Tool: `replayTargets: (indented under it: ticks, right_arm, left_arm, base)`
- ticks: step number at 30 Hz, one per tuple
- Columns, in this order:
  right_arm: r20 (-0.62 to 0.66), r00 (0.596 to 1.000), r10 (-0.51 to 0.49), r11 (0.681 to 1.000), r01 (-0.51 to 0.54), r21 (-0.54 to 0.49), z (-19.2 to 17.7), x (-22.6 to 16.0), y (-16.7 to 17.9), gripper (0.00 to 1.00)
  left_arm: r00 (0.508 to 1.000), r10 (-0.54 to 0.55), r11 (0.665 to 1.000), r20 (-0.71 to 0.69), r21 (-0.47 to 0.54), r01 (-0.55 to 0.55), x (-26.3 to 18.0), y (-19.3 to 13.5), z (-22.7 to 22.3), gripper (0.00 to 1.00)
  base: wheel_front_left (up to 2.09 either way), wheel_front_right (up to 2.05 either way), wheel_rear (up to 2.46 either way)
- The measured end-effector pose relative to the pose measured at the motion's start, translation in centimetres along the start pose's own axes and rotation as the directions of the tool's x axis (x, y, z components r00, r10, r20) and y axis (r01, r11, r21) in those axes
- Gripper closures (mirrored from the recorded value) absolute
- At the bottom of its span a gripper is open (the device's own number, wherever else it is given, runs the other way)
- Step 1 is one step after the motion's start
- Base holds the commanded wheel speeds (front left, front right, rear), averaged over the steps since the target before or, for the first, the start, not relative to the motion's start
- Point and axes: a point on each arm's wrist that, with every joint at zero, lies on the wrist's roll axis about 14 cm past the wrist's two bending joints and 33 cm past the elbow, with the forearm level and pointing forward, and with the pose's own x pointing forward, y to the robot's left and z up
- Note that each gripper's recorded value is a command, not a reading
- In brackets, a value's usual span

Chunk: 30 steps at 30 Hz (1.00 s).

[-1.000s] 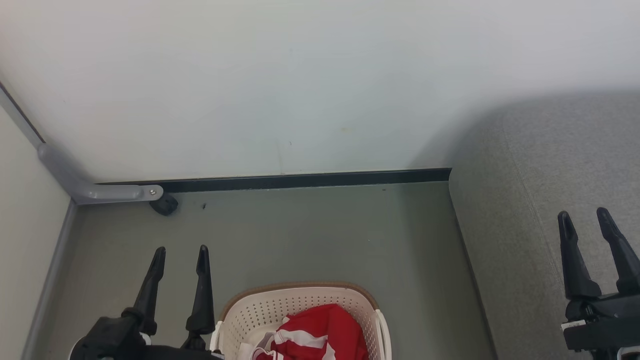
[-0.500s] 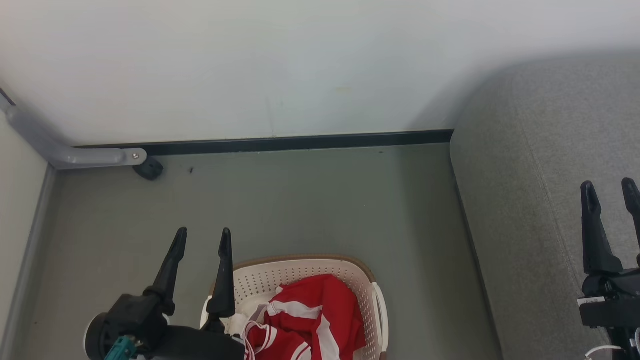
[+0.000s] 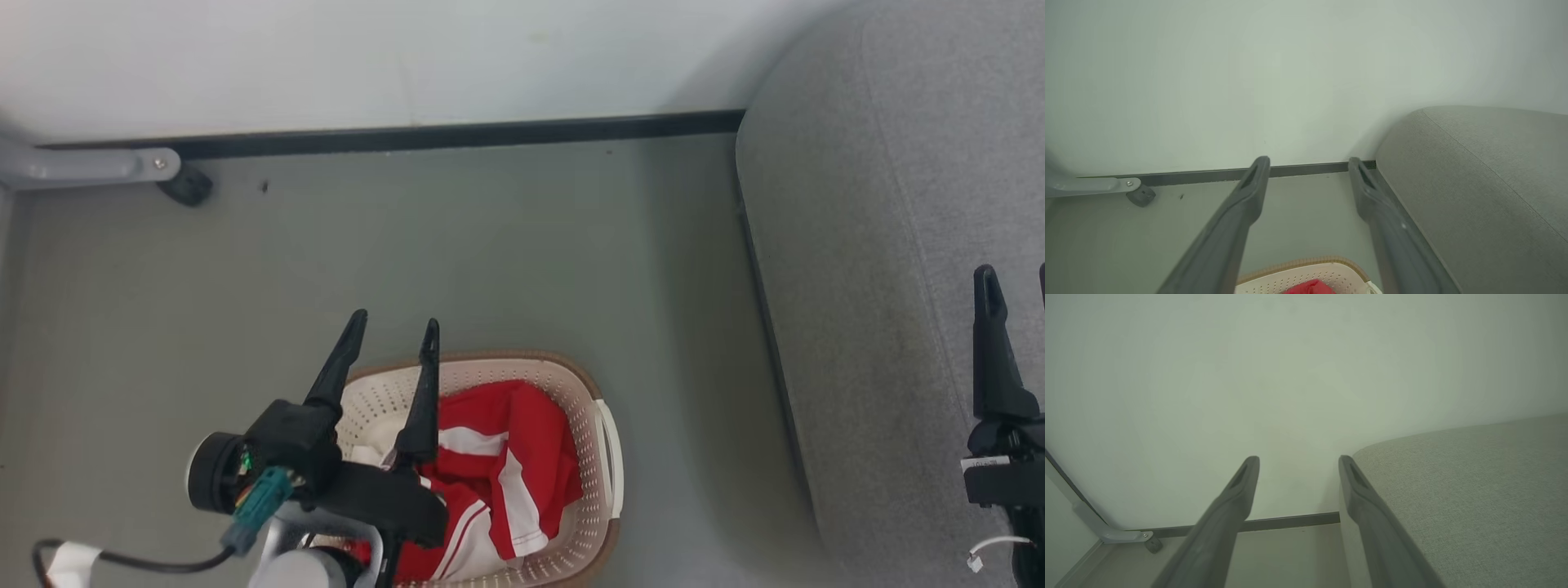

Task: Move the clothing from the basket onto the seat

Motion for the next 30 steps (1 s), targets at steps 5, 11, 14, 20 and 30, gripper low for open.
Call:
replayTargets:
  ticks: [5,11,14,20,30]
  right_arm:
    - [-0.030,1.000,-0.005,1.000,0.005,-0.001,-1.6,1.1,-0.5,0.00]
    - [-0.062,0.998,-0.015,1.000,0.015,0.007,-3.4,2.4,-1.2,0.00]
    - [-0.078,0.997,-0.018,1.000,0.018,0.006,-4.4,3.0,-1.5,0.00]
    - [-0.111,0.994,-0.011,1.000,0.013,0.016,-6.4,4.0,-1.7,0.00]
    - [-0.166,0.986,-0.027,0.999,0.030,0.017,-9.3,4.7,-2.5,0.00]
  left_arm:
    - [0.994,-0.012,1.000,-0.113,0.006,0.012,1.5,0.0,-3.6,0.00]
    - [0.963,-0.014,1.000,-0.270,0.008,0.016,2.5,0.5,-8.7,0.00]
    - [0.935,-0.007,1.000,-0.353,0.016,0.014,2.7,1.0,-11.5,0.00]
    - [0.856,0.020,0.999,-0.516,0.049,0.006,2.1,2.4,-17.1,0.00]
    - [0.719,0.033,0.997,-0.694,0.071,0.022,1.3,3.5,-23.8,0.00]
  base:
    - [0.00,0.00,0.00]
    - [0.00,0.00,0.00]
    - [0.00,0.00,0.00]
    - [0.00,0.00,0.00]
    - [0.00,0.00,0.00]
